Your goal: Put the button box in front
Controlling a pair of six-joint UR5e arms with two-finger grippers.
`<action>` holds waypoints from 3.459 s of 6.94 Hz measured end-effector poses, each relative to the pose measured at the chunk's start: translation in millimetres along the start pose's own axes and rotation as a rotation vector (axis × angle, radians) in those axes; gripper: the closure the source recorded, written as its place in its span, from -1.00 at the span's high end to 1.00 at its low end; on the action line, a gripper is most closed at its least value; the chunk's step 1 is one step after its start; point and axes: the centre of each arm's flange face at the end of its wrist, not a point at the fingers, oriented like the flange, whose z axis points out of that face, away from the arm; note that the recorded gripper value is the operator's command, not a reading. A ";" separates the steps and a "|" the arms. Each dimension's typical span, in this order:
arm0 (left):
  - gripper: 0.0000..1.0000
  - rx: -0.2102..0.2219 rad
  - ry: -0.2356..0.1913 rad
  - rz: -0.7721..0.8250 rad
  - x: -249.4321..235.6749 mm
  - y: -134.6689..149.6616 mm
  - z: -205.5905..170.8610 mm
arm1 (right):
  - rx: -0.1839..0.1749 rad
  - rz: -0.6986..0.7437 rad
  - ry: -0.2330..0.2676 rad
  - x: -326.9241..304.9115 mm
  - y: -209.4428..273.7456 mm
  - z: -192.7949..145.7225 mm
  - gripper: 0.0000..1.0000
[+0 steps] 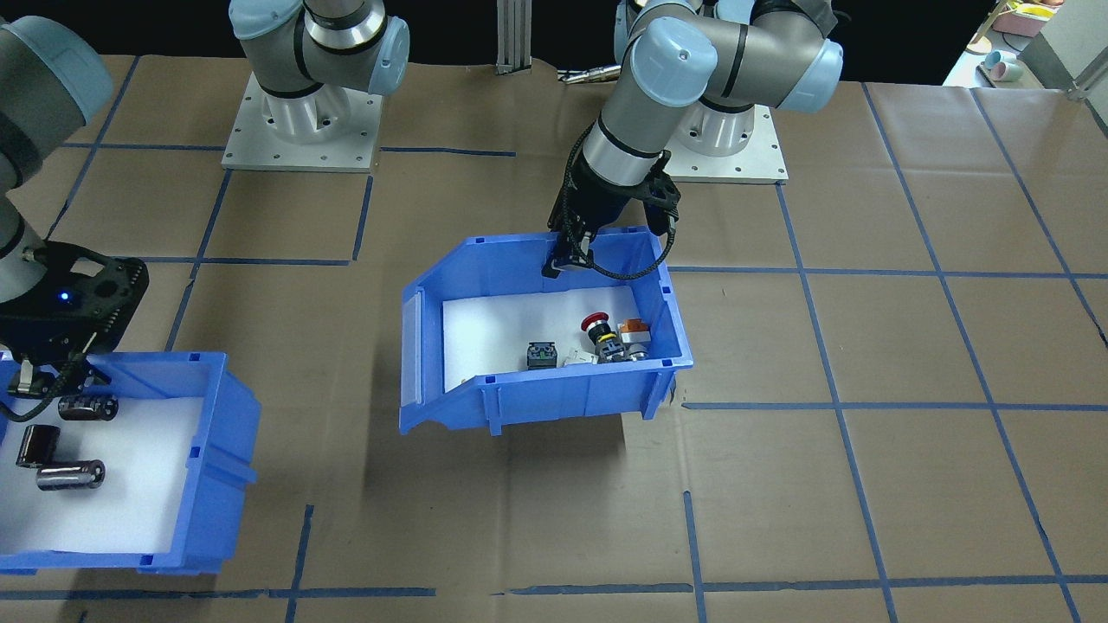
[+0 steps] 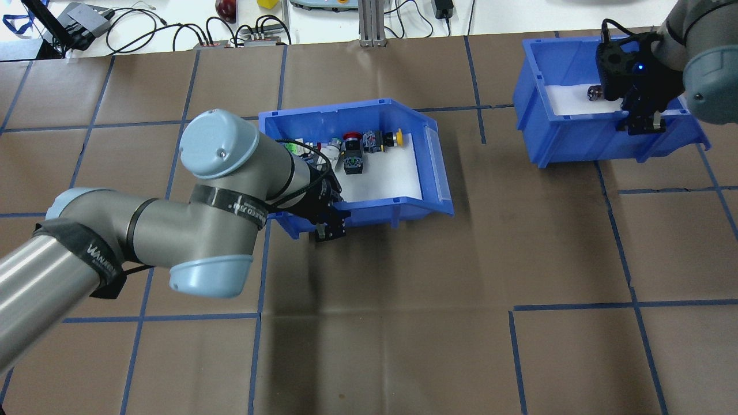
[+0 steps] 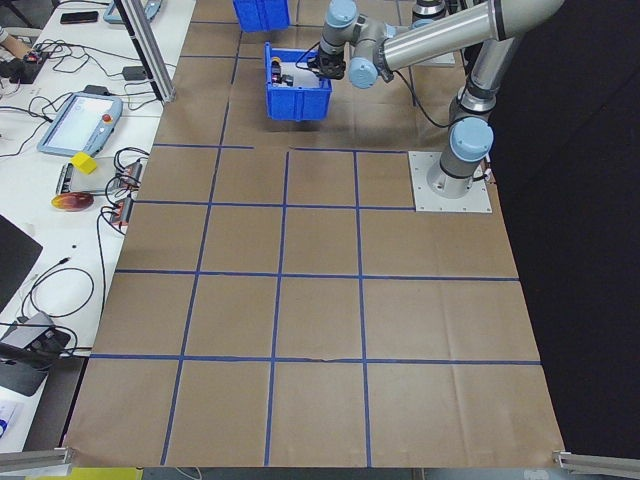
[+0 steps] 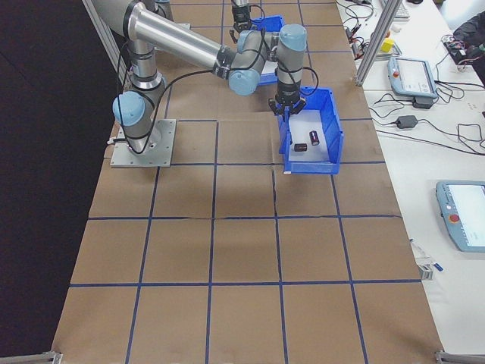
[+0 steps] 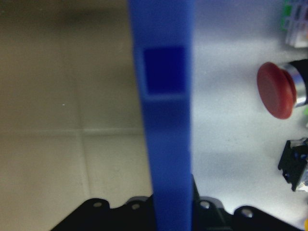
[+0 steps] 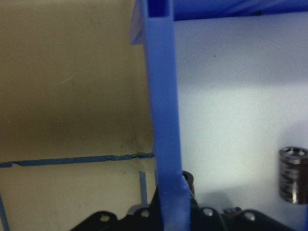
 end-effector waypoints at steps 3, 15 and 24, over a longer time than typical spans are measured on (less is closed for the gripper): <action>-0.97 -0.021 -0.019 0.036 86.0 16.6 49.0 | 0.002 -0.006 -0.015 -47.6 2.7 -1.0 -0.88; 0.98 0.019 -0.265 0.789 40.5 -41.6 -166.2 | 0.007 0.035 -0.027 -147.5 -29.2 4.1 -0.87; 0.99 0.124 -0.439 1.742 -29.4 -63.3 -265.5 | 0.037 0.060 0.023 -248.9 -200.2 -2.3 -0.86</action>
